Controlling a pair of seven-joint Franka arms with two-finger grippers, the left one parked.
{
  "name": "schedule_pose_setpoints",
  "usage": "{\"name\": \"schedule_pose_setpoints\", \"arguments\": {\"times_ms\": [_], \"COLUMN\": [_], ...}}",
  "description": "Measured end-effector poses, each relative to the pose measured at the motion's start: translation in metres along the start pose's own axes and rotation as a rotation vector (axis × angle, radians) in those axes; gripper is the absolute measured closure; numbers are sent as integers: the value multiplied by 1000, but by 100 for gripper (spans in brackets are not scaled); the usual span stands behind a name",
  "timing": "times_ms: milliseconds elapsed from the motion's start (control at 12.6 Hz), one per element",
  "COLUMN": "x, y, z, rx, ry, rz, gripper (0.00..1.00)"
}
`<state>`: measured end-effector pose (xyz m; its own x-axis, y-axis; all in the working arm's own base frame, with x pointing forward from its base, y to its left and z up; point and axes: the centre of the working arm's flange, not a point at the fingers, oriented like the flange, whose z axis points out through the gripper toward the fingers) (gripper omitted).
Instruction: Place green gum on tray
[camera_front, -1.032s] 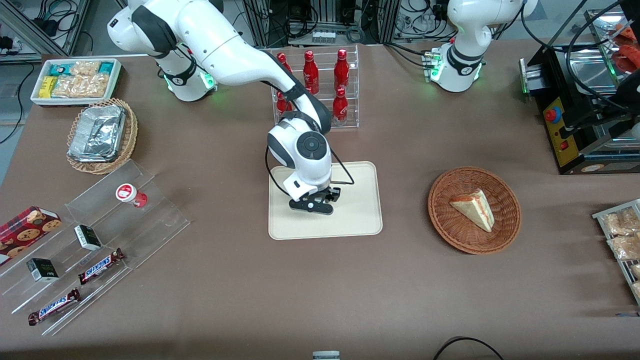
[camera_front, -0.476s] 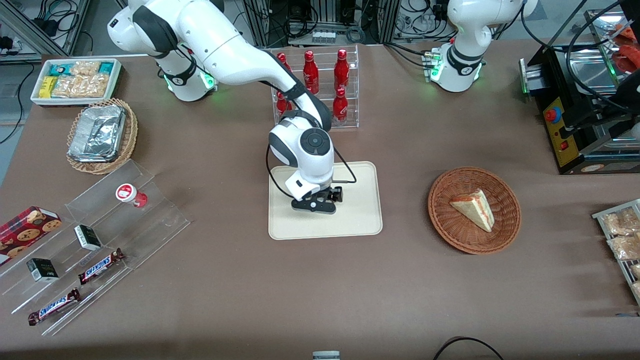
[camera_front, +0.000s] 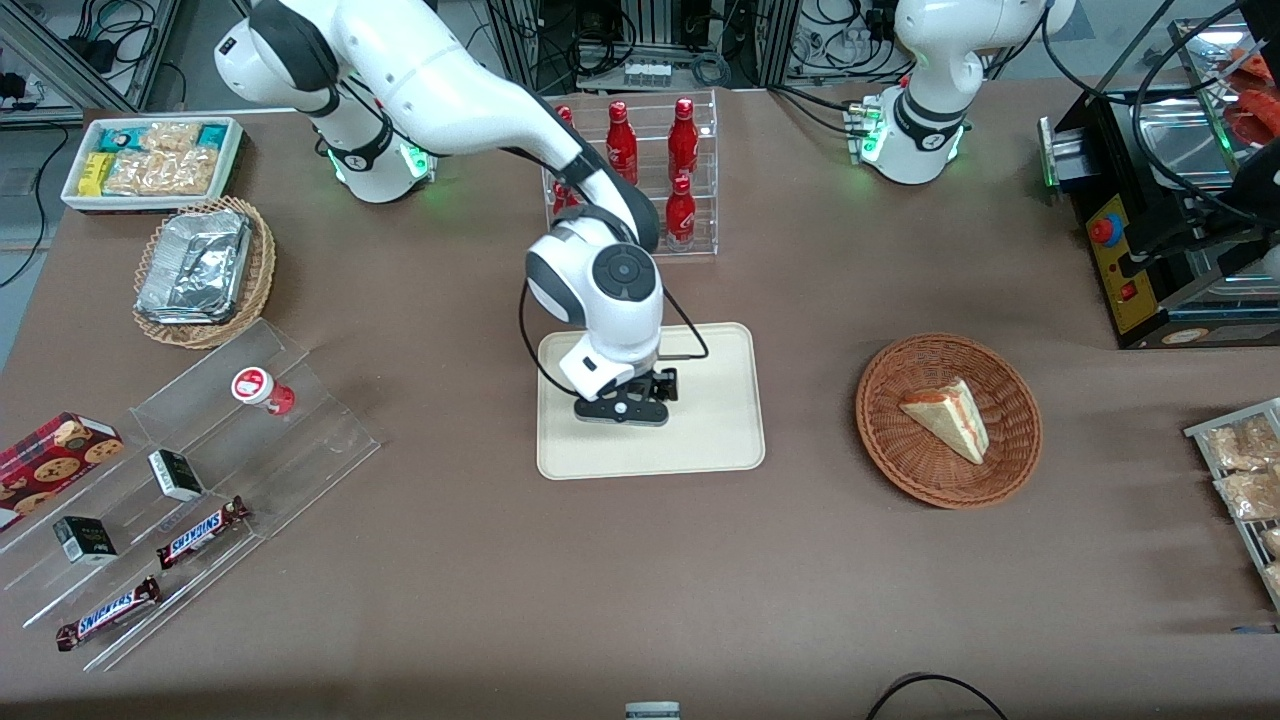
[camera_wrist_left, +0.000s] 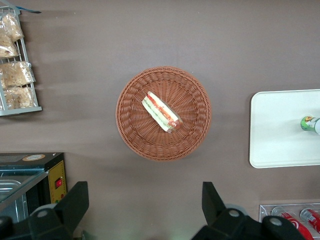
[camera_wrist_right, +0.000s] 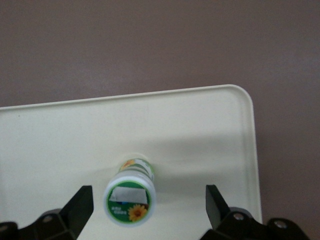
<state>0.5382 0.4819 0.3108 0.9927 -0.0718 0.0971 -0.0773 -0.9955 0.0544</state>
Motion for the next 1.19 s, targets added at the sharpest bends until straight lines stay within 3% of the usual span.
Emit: {"name": "schedule_pose_setpoints", "arguments": {"times_ms": [238,635,873,1190], "x": [28,52,66,96], "y": [50,119,158,267], "z": [-44,-54,-75,-113], "rx": [-17,-27,5,24], "ry": [-22,-57,-112,-186], "rz": [-54,-112,-98,-61], "gripper": [0,0,0,0]}}
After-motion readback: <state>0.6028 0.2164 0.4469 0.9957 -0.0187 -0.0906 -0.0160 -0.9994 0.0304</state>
